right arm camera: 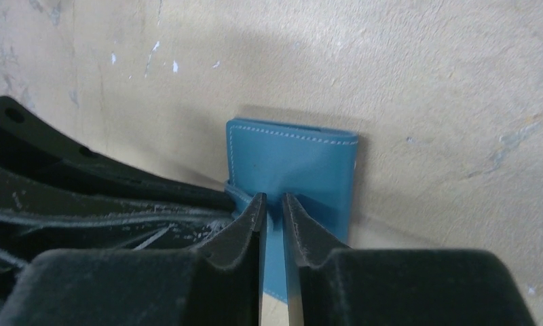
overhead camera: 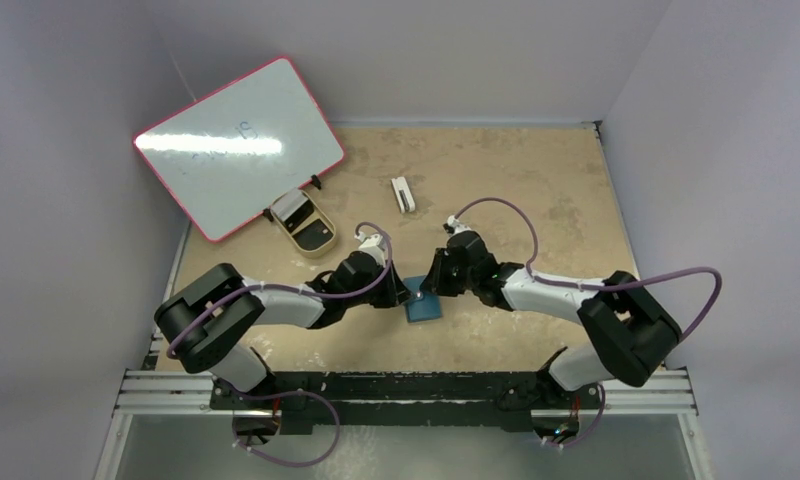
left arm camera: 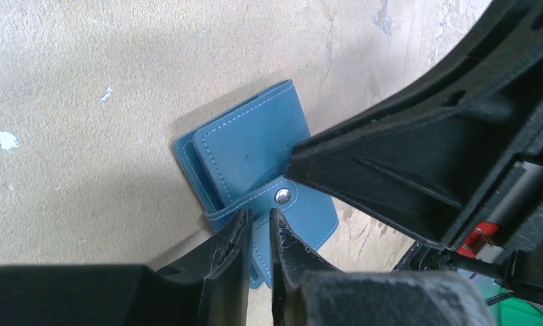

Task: Put the credit cards into the card holder
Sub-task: Close the card holder at the center of the board.

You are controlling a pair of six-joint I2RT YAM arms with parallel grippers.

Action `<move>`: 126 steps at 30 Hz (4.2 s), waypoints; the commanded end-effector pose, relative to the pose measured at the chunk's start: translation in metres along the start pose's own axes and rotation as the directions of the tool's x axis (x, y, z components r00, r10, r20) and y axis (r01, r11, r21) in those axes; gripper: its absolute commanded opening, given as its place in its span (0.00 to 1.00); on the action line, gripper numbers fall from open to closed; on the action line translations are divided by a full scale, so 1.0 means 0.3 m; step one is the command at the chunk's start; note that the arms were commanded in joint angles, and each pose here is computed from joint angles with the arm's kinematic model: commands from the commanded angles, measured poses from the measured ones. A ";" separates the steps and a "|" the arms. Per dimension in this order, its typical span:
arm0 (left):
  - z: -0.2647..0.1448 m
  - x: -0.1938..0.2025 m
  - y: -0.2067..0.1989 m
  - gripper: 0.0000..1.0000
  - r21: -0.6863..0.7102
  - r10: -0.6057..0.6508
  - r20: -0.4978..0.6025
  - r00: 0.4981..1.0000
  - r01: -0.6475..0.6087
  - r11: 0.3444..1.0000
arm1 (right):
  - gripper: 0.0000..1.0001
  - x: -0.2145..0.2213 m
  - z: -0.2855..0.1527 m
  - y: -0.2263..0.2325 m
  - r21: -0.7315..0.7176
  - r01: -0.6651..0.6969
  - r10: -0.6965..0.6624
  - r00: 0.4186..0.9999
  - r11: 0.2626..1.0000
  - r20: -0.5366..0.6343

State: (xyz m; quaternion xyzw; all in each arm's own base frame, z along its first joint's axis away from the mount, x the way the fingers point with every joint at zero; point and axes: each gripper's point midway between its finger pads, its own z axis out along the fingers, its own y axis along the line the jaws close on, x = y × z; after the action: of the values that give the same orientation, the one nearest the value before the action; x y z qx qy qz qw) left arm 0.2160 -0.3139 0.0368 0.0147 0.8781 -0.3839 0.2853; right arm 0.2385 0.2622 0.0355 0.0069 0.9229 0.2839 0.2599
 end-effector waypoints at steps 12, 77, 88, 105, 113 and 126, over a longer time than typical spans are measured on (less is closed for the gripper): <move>0.023 -0.037 -0.004 0.11 -0.029 0.035 0.029 0.999 -0.034 0.999 | 0.21 0.007 -0.070 0.046 -0.049 -0.023 0.023 1.000 0.999 -0.007; 0.027 -0.057 -0.041 0.00 -0.024 -0.021 0.024 0.999 0.021 0.999 | 0.00 0.016 -0.036 0.034 -0.015 -0.059 0.059 0.998 0.998 -0.033; 0.056 -0.037 -0.012 0.00 -0.044 0.011 0.004 1.000 -0.010 0.999 | 0.11 0.044 -0.032 0.045 -0.055 -0.076 0.072 0.996 0.996 -0.060; 0.052 -0.022 -0.005 0.00 -0.044 0.005 -0.002 1.000 -0.005 0.999 | 0.15 0.043 0.013 0.026 -0.024 -0.066 0.064 0.996 0.998 -0.065; 0.037 -0.044 -0.048 0.00 0.001 -0.039 0.027 0.999 0.039 0.999 | 0.00 0.036 -0.009 0.021 -0.036 -0.043 0.041 0.998 0.998 -0.037; 0.013 -0.170 -0.074 0.11 -0.106 0.042 0.095 0.995 -0.032 0.994 | 0.00 0.002 -0.048 0.020 -0.022 -0.023 0.024 1.000 0.999 0.012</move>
State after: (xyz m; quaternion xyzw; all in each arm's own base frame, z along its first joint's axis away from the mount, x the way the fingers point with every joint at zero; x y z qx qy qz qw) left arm 0.2380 -0.3132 0.0597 -0.0194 0.8872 -0.3429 0.3082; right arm 0.2283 0.2639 0.0403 0.0171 0.9226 0.3005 0.2414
